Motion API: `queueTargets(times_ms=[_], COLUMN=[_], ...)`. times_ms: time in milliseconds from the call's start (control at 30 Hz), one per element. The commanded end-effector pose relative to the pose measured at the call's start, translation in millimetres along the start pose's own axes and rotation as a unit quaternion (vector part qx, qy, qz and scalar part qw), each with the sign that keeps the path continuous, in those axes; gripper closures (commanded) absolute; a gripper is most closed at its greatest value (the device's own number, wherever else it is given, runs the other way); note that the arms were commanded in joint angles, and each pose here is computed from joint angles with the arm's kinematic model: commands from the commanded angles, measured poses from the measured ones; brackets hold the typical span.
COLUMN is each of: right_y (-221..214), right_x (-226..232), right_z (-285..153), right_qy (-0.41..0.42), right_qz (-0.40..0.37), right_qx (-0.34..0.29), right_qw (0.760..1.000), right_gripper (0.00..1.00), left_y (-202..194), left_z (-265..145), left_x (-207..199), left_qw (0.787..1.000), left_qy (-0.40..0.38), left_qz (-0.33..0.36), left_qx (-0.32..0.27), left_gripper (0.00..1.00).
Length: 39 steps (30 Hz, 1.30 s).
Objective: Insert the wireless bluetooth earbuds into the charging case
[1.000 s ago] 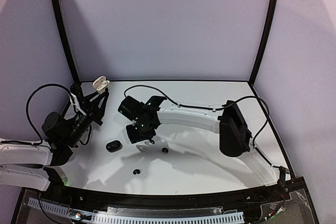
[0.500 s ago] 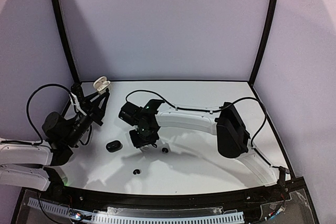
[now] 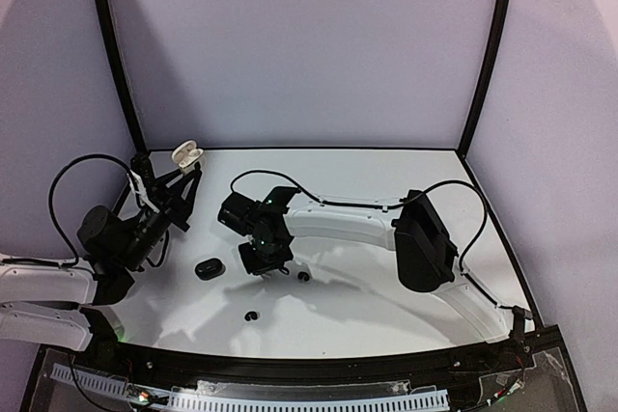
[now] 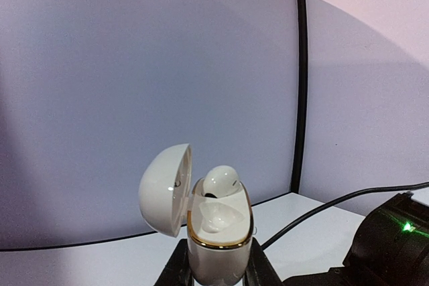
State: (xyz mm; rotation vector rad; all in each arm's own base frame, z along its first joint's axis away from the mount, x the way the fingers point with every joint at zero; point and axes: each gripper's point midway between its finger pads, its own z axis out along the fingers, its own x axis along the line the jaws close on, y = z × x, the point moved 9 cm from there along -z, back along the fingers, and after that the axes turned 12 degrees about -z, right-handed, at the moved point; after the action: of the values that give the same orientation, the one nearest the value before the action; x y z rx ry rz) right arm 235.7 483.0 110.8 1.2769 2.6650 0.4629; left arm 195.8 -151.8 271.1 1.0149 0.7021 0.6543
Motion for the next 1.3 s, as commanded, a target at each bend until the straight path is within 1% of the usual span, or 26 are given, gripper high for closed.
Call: queueTargets(times_ms=[0,267,500,567,667,767,800,833,867,933,1000,1067,1100,1133,1200,1233,1267], right_y=[-12,-20,-21,-21,-18,-12,0,5,14,35,50,60,63,64,64,64,63], right_x=[5,3,6,7,6,3,1,-2,-5,-11,-15,-19,-24,-28,-33,-36,-37], right_z=[11,9,11,10,6,-1,-15,-21,-37,-71,-113,-161,-187,-208,-238,-260,-271], right_qy=[-0.008,-0.025,-0.021,-0.020,-0.017,-0.005,0.016,0.027,0.042,0.077,0.104,0.123,0.128,0.130,0.136,0.142,0.145], right_qz=[-0.011,-0.012,-0.015,-0.015,-0.013,-0.007,-0.002,0.002,0.005,0.009,0.000,-0.009,-0.005,-0.007,-0.008,-0.008,-0.014], right_qx=[0.029,0.047,0.049,0.048,0.043,0.031,0.006,-0.003,-0.026,-0.097,-0.180,-0.272,-0.325,-0.366,-0.424,-0.468,-0.488], right_qw=[0.999,0.999,0.998,0.999,0.999,0.999,1.000,1.000,0.999,0.992,0.978,0.954,0.937,0.922,0.895,0.872,0.861], right_gripper=[0.83,0.79,0.78,0.82,0.91,0.95,0.98,1.00,1.00,1.00,1.00,1.00,1.00,1.00,1.00,1.00,1.00], left_y=[-4,-4,-4,-4,-4,-5,-5,-5,-5,-5,-5,-5,-5,-7,-5,-4,-3], left_z=[0,0,-1,-1,-1,-1,-1,-1,-1,0,1,2,3,4,5,6,8], left_x=[1,1,1,1,1,1,0,0,0,0,0,0,0,0,0,-1,-2], left_qw=[1.000,1.000,1.000,1.000,1.000,1.000,1.000,1.000,1.000,1.000,1.000,1.000,1.000,1.000,1.000,1.000,1.000], left_qy=[-0.001,-0.002,-0.003,-0.004,-0.005,-0.005,-0.006,-0.007,-0.007,-0.008,-0.009,-0.009,-0.010,-0.009,-0.011,-0.013,-0.019], left_qz=[-0.003,-0.003,-0.017,-0.017,-0.018,-0.019,-0.020,-0.020,-0.021,-0.024,-0.025,-0.025,-0.024,-0.023,-0.022,-0.020,-0.019], left_qx=[0.012,0.011,0.011,0.011,0.013,0.014,0.015,0.014,0.015,0.015,0.013,0.010,0.007,0.008,-0.004,-0.010,-0.014], left_gripper=[0.99,0.99,0.99,0.99,0.99,0.99,0.99,0.99,0.99,0.99,0.99,0.99,0.99,0.99,0.99,0.99,0.99])
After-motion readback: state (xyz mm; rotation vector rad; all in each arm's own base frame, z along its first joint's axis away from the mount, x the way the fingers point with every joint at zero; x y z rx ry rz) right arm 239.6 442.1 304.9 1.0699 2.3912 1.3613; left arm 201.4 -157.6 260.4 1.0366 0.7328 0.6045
